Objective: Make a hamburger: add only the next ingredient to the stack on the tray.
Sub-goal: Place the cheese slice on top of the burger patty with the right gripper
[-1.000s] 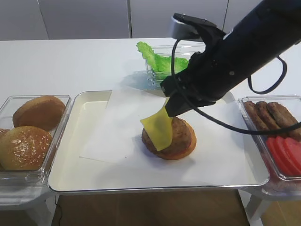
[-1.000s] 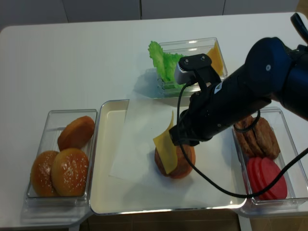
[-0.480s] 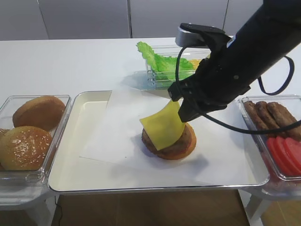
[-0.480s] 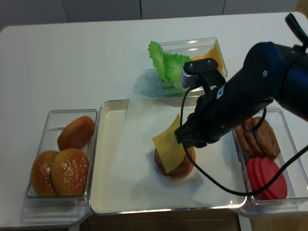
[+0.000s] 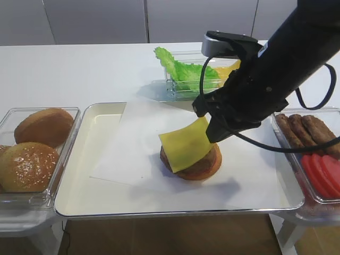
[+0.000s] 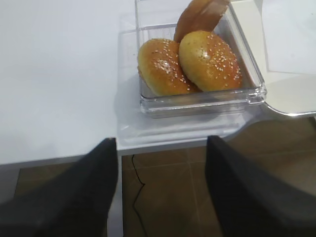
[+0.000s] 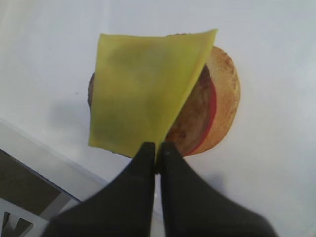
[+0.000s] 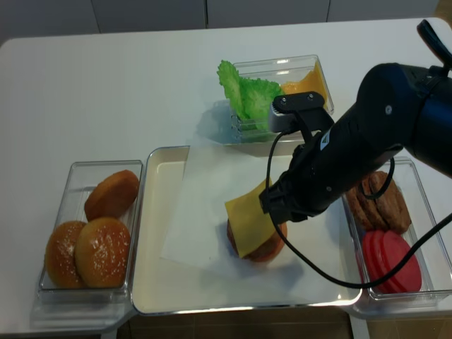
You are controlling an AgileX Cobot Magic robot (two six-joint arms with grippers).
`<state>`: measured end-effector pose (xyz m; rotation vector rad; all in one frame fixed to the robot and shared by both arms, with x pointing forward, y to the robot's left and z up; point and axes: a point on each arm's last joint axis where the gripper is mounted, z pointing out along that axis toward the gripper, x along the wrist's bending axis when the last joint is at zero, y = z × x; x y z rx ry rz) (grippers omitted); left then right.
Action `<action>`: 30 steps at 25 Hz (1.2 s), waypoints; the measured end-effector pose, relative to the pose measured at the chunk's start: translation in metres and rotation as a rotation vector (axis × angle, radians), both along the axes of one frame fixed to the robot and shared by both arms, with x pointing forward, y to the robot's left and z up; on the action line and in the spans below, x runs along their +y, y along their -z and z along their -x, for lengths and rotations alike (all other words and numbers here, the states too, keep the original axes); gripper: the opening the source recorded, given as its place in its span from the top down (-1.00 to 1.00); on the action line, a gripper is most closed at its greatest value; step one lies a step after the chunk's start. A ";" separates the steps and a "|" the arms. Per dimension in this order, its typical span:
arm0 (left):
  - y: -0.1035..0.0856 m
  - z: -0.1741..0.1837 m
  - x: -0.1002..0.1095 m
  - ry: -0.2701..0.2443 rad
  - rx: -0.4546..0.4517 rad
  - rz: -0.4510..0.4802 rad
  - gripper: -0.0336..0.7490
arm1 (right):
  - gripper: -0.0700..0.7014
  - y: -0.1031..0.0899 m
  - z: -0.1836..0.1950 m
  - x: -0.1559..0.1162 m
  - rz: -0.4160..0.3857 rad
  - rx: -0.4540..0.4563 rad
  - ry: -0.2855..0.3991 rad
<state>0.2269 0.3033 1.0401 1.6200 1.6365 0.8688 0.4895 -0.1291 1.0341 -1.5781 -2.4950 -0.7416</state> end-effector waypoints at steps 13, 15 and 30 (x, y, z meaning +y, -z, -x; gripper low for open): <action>0.000 0.000 0.000 0.000 0.000 0.000 -0.16 | -0.14 0.001 0.002 -0.001 0.006 0.020 0.000; 0.000 0.000 0.000 0.000 0.000 0.000 -0.16 | -0.33 0.001 0.002 -0.001 0.018 0.019 -0.006; 0.000 0.000 0.000 0.000 0.000 0.000 -0.16 | -0.34 -0.017 -0.011 -0.031 0.231 -0.016 0.003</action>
